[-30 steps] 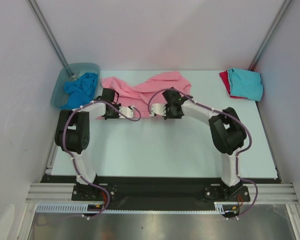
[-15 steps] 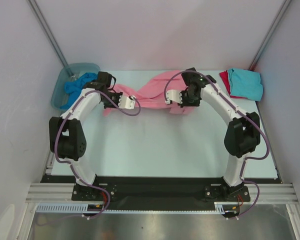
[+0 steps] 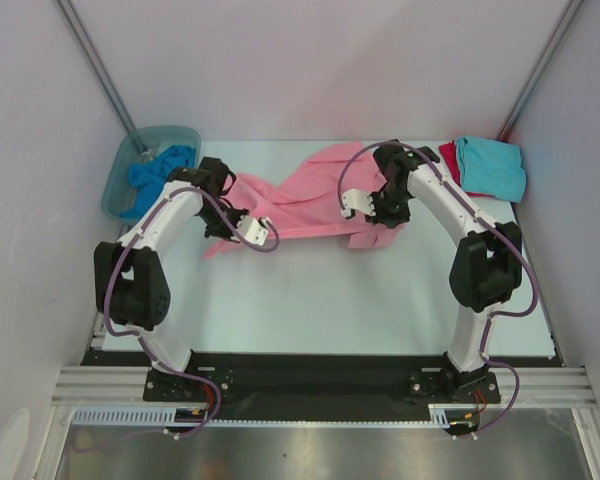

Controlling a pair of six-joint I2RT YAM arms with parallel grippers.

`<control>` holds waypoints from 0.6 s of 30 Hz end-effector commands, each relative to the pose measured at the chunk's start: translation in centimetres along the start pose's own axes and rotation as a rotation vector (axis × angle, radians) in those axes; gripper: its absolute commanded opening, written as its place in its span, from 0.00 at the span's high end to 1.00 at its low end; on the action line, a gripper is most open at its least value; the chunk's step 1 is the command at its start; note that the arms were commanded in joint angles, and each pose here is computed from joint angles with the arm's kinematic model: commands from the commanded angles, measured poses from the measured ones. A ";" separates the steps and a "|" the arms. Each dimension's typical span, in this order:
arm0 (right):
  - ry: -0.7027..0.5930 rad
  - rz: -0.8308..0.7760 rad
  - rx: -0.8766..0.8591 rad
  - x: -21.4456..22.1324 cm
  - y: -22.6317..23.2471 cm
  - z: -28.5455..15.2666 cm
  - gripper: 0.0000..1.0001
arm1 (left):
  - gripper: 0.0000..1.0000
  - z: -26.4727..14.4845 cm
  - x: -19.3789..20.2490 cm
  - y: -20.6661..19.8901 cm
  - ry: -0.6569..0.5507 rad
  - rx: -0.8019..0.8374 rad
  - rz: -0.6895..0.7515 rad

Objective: Fold and stack the t-shirts
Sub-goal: Flatten the tshirt out

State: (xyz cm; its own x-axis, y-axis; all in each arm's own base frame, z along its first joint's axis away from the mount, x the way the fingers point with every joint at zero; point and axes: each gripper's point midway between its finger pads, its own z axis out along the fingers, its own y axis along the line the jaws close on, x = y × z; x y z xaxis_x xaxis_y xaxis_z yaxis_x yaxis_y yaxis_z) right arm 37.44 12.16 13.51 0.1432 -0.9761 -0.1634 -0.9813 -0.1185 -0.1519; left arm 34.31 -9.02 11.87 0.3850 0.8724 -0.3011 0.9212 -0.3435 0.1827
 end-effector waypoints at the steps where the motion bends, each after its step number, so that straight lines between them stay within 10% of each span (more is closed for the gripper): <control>1: 0.194 0.041 -0.237 5.9 5.6 -2.3 1.00 | 1.00 -2.0 2.6 -5.3 0.136 0.156 0.031; 18: -0.024 0.165 -0.287 -2.0 13.9 2.1 1.00 | 1.00 2.7 -2.0 -9.8 -0.001 0.307 -0.166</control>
State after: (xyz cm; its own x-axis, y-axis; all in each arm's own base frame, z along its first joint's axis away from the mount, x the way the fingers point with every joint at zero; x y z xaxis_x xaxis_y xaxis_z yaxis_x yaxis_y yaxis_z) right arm 26.48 13.96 8.18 0.0458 -0.9766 -0.2102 -0.9875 -0.0760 0.1380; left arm 27.71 -8.92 8.44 0.3148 0.8992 -0.3040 0.9372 -0.3451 -0.0502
